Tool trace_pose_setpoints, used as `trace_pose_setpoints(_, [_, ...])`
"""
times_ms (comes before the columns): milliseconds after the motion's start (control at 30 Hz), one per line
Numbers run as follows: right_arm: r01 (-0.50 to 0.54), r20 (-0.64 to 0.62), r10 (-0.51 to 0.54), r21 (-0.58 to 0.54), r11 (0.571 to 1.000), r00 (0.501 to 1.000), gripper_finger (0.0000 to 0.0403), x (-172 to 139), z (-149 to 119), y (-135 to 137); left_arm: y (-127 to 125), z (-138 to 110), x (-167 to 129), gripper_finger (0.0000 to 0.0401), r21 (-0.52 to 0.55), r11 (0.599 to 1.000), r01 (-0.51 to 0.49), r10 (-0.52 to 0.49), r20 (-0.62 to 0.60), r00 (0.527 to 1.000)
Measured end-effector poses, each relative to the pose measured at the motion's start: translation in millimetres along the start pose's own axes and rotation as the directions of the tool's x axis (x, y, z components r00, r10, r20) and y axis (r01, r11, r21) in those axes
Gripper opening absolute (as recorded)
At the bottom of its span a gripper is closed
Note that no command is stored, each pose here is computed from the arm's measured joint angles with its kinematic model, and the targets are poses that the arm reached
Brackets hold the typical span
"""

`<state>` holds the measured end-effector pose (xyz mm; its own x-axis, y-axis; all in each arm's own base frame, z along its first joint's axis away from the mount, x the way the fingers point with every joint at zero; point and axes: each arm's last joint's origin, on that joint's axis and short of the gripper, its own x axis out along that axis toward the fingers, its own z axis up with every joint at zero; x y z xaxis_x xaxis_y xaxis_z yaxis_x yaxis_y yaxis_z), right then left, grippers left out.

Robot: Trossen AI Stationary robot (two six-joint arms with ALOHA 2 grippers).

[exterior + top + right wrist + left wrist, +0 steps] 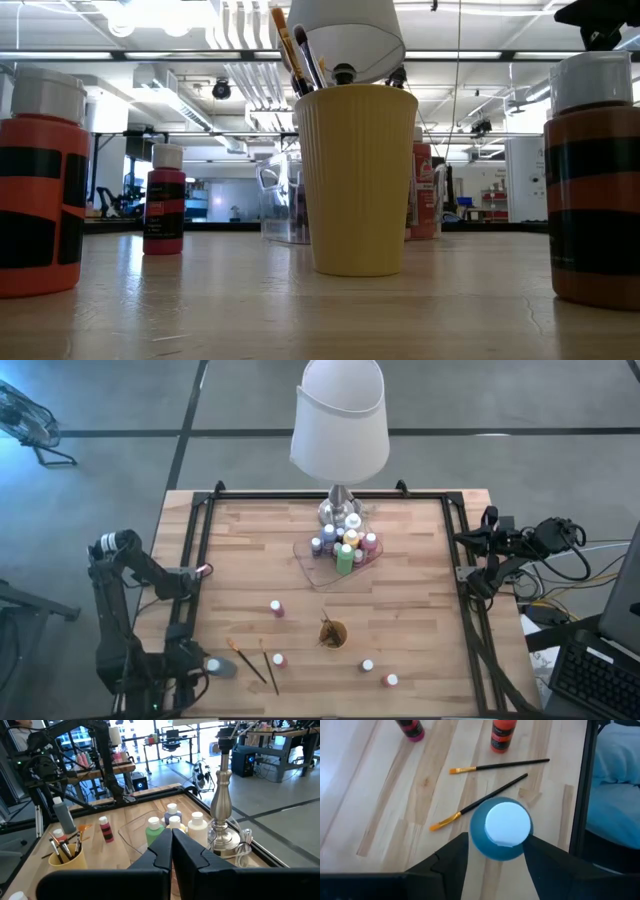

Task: Pick & Place Paint Supplies
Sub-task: Put the dark green bottle into the transparent bin

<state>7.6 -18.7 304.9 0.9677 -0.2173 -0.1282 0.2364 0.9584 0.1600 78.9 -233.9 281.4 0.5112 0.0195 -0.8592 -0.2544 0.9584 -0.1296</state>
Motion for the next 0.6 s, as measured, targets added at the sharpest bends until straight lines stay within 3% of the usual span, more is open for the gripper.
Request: trace_pose_setpoints(600, [0.000, 0.000, 0.000, 0.000, 1.000, 1.000, 0.0008, 0, 0, 0, -11, 2, 15, 0.0193, 0.092, 0.996, -0.020, 0.015, 0.056, 0.998])
